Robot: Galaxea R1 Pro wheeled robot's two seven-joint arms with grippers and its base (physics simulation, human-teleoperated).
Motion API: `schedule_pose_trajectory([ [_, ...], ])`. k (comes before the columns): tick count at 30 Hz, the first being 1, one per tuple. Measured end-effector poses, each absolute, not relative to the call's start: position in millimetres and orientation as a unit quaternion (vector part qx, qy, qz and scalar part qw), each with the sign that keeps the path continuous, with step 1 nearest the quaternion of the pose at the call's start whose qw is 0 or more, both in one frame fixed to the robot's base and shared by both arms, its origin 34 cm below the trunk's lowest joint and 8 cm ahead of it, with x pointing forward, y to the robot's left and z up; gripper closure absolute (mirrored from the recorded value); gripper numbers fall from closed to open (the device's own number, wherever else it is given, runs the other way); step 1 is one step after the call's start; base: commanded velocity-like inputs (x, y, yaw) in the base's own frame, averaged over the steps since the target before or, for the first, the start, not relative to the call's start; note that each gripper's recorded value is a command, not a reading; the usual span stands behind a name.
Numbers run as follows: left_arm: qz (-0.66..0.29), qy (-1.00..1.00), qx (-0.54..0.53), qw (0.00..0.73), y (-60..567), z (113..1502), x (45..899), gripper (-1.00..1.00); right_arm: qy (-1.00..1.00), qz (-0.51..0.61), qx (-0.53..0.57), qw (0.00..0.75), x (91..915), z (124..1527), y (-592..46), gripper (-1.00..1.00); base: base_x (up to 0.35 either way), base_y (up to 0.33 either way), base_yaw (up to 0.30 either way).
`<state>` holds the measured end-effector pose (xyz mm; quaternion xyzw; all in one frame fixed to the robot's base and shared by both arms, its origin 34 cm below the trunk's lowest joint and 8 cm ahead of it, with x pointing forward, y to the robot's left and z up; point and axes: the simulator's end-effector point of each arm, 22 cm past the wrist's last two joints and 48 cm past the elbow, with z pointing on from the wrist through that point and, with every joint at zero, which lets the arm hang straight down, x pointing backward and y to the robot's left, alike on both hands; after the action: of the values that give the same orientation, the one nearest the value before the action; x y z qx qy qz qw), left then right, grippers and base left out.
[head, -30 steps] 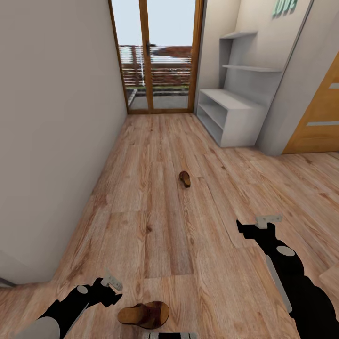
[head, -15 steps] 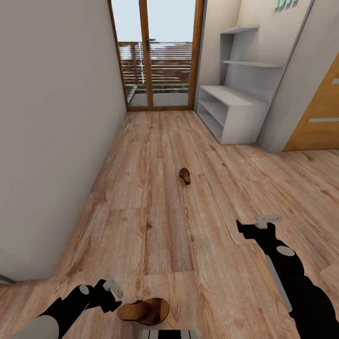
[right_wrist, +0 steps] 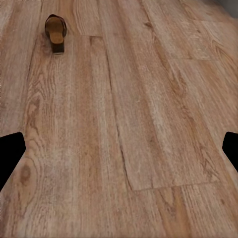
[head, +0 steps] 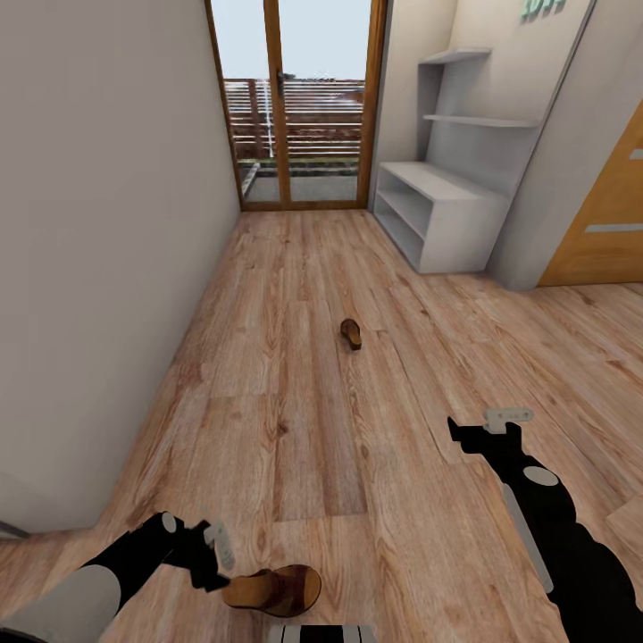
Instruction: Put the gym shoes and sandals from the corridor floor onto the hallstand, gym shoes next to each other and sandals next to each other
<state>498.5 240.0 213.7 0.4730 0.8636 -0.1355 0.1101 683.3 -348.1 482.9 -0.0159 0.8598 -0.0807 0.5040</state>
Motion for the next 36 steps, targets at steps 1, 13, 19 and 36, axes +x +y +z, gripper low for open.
schedule_pose_trajectory([
  [1,-0.137,0.862,0.475,0.109,240,215,500,-1.00,0.860,-0.080,-0.016,0.504,683,483,-348,-1.00,0.000,0.000,0.000],
  [13,-0.140,0.858,0.482,0.114,237,224,515,-1.00,0.860,-0.080,-0.015,0.503,683,482,-348,-1.00,0.000,0.000,0.000],
  [19,-0.137,0.855,0.484,0.128,233,229,528,-1.00,0.862,-0.081,-0.015,0.501,683,479,-348,-1.00,0.000,0.000,0.000],
  [36,-0.154,0.854,0.483,0.116,221,199,516,-1.00,0.877,-0.082,-0.018,0.474,677,434,-350,-1.00,0.000,0.000,0.000],
])
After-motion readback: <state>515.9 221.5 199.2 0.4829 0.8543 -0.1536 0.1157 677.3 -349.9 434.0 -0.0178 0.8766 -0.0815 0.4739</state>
